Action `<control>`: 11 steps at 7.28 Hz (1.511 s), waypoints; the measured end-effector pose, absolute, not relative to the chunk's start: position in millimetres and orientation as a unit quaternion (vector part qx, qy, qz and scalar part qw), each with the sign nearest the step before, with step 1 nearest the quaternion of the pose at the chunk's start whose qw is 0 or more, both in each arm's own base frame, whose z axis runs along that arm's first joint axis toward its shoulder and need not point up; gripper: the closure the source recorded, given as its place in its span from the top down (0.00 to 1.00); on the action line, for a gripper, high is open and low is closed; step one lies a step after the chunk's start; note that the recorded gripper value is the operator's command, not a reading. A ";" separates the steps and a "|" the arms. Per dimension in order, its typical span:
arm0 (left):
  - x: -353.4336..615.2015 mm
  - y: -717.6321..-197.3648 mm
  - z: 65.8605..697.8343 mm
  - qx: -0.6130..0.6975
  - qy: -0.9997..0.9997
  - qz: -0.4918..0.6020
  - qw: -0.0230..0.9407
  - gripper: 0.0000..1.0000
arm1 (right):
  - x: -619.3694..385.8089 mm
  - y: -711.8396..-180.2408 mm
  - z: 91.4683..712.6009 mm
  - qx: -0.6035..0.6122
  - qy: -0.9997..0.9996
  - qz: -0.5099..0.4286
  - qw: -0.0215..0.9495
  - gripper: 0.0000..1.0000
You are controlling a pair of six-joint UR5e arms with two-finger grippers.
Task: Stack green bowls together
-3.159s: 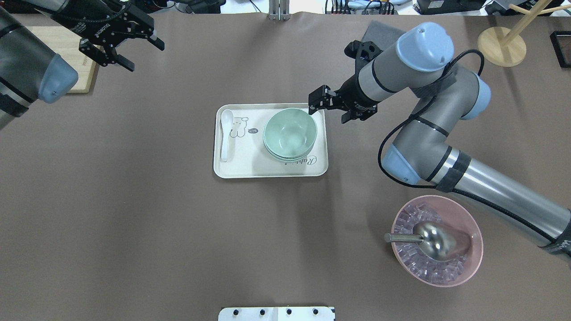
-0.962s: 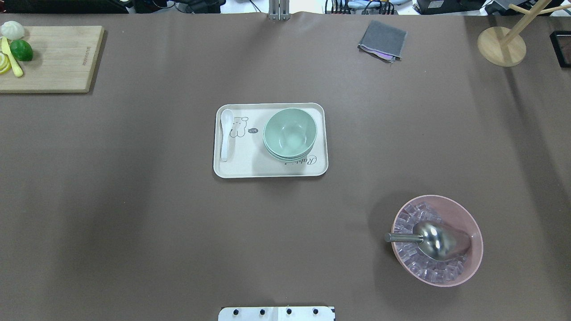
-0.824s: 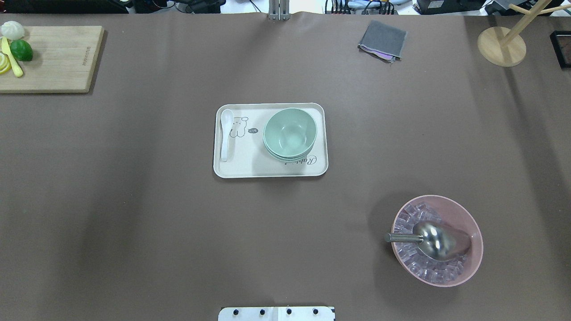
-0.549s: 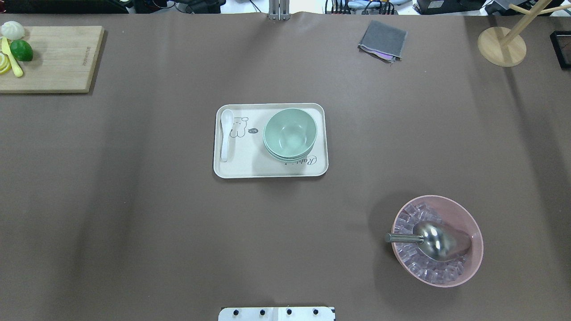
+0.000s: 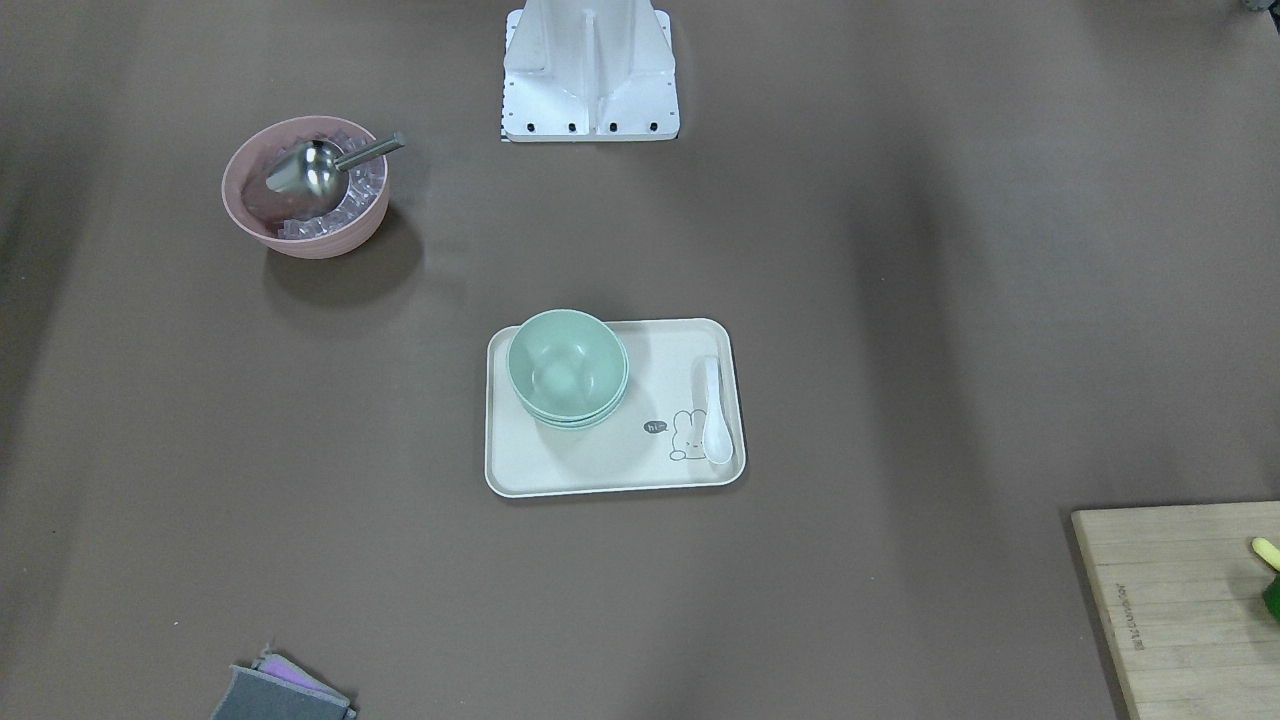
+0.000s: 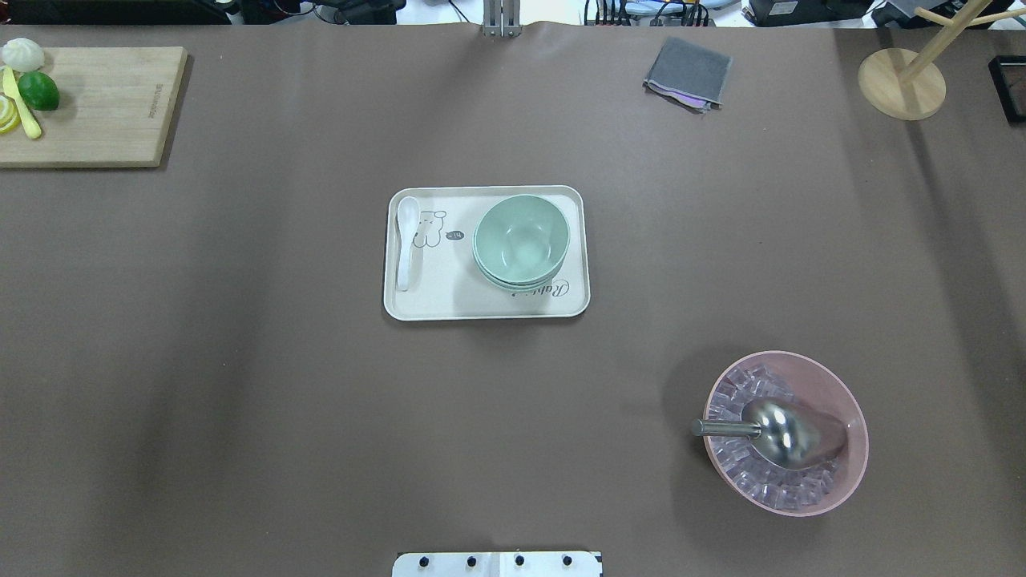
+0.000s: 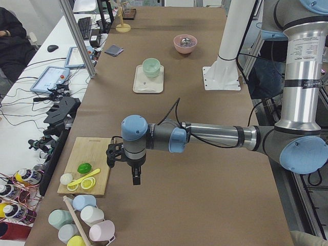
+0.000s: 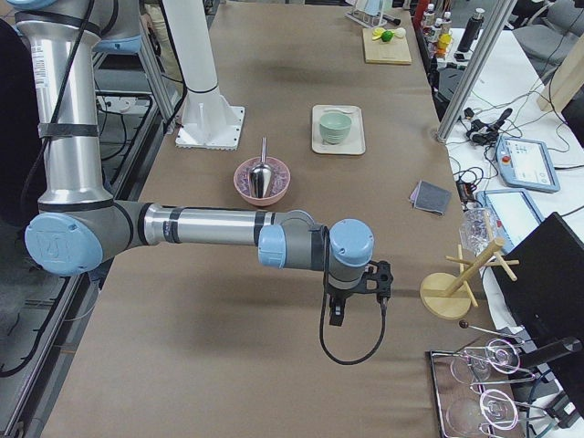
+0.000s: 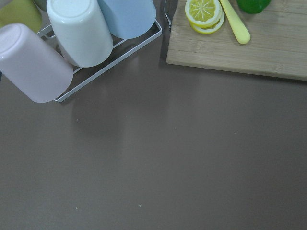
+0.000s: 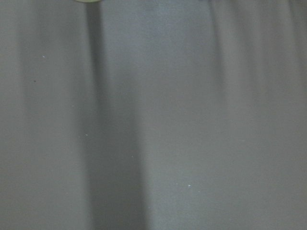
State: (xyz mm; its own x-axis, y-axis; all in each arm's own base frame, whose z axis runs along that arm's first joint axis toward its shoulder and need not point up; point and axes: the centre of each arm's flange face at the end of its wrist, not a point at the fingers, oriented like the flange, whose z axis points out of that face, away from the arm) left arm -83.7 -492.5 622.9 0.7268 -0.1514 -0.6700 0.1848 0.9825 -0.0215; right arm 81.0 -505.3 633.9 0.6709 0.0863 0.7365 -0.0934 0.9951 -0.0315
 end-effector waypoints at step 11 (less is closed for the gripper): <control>-81.1 -497.2 622.0 0.020 0.360 -0.089 0.929 0.98 | 61.1 -511.6 603.1 0.007 -0.411 0.058 0.910 1.00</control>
